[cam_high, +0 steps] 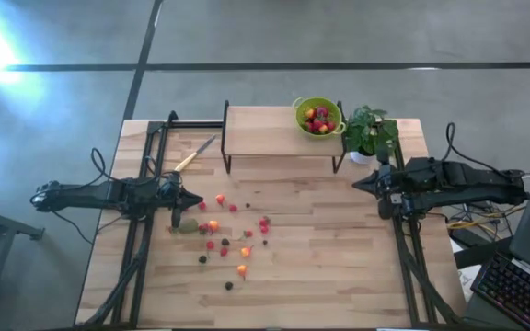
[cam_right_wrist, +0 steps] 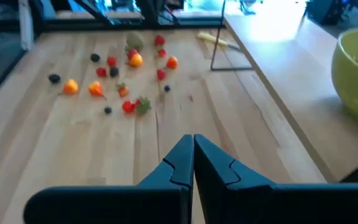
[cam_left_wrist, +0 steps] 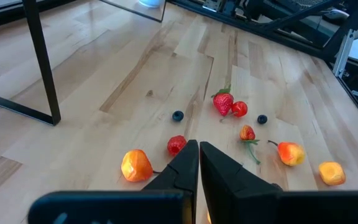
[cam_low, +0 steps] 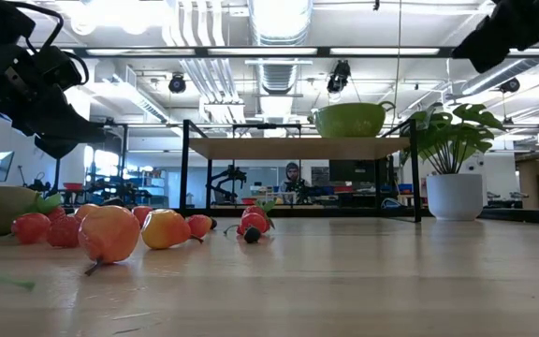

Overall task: Build produce basket
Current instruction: Move the pear to the center of the table

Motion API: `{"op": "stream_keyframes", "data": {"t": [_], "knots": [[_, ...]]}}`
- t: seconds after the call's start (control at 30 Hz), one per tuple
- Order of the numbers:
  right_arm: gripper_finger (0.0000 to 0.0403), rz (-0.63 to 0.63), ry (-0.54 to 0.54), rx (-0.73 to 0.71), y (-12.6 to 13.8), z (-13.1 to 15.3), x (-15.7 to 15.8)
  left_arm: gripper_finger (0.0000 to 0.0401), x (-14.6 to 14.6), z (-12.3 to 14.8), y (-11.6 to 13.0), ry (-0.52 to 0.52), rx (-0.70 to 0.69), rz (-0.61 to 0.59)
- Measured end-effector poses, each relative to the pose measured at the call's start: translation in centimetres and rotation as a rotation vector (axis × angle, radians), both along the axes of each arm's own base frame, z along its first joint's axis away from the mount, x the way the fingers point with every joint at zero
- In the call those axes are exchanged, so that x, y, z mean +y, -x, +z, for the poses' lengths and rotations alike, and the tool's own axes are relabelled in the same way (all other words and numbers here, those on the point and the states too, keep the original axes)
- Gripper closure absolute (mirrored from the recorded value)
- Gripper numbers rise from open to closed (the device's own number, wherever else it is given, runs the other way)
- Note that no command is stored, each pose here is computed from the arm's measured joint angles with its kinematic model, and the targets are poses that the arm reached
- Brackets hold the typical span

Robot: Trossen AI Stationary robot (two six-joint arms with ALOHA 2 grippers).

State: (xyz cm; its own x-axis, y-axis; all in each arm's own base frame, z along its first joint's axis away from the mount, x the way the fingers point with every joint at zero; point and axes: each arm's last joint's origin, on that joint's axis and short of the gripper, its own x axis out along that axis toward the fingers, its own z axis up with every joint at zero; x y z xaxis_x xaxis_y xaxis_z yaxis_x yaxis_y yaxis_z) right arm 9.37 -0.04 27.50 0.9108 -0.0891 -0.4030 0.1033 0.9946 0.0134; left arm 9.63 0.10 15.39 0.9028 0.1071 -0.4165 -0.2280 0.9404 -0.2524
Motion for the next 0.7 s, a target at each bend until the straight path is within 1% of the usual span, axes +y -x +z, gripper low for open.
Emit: {"op": "stream_keyframes", "data": {"t": [0.27, 0.7], "knots": [[0.0394, 0.013, -0.008, -0.052, 0.85, 0.43, 0.01, 0.038, 0.0, 0.0, 0.0, 0.0, 0.0, 0.0], [0.0394, 0.012, -0.01, -0.046, 0.73, 0.42, 0.01, 0.038, 0.0, 0.0, 0.0, 0.0, 0.0, 0.0]]}}
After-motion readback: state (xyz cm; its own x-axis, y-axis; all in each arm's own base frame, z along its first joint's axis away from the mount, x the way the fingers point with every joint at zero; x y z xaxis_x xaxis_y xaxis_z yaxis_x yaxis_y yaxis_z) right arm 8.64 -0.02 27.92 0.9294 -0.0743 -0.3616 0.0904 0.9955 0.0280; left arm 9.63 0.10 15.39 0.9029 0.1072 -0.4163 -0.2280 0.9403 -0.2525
